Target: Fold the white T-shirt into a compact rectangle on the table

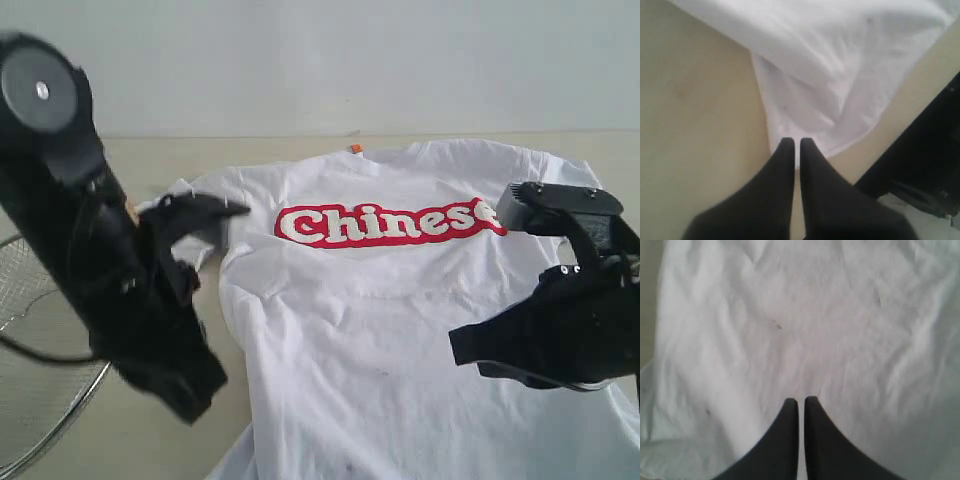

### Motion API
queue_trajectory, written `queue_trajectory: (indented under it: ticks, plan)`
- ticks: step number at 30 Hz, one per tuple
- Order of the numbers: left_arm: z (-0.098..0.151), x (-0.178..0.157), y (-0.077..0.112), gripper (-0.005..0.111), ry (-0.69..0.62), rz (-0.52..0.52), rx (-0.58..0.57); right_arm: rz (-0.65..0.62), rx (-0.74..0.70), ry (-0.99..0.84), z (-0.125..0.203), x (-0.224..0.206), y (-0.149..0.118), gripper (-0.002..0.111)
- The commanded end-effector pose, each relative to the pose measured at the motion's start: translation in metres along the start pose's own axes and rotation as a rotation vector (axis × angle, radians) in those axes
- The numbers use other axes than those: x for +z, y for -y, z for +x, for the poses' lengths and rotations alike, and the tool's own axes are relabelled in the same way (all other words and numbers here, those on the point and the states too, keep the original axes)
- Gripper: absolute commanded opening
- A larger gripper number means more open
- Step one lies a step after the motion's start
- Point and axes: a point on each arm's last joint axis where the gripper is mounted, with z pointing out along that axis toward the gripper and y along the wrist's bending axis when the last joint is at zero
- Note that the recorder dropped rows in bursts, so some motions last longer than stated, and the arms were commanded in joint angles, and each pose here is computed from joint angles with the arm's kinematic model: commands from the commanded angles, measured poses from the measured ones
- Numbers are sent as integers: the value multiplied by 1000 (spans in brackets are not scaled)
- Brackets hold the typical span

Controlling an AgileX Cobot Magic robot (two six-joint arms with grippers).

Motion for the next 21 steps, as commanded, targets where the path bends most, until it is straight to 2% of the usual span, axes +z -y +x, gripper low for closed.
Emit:
queue_trajectory:
  ticks: [1, 5, 10, 21]
  plan:
    - [20, 33, 21, 5, -38, -13, -9, -6, 3, 15, 3, -5, 0, 0]
    - [24, 48, 32, 5, -18, -34, -1, -8, 1, 23, 2, -7, -1, 0]
    - [19, 59, 35, 5, 8, -52, 8, -8, 1, 23, 2, -7, -1, 0]
    - [13, 96, 22, 5, -64, -79, -40, -13, -11, -12, 6, -7, -1, 0]
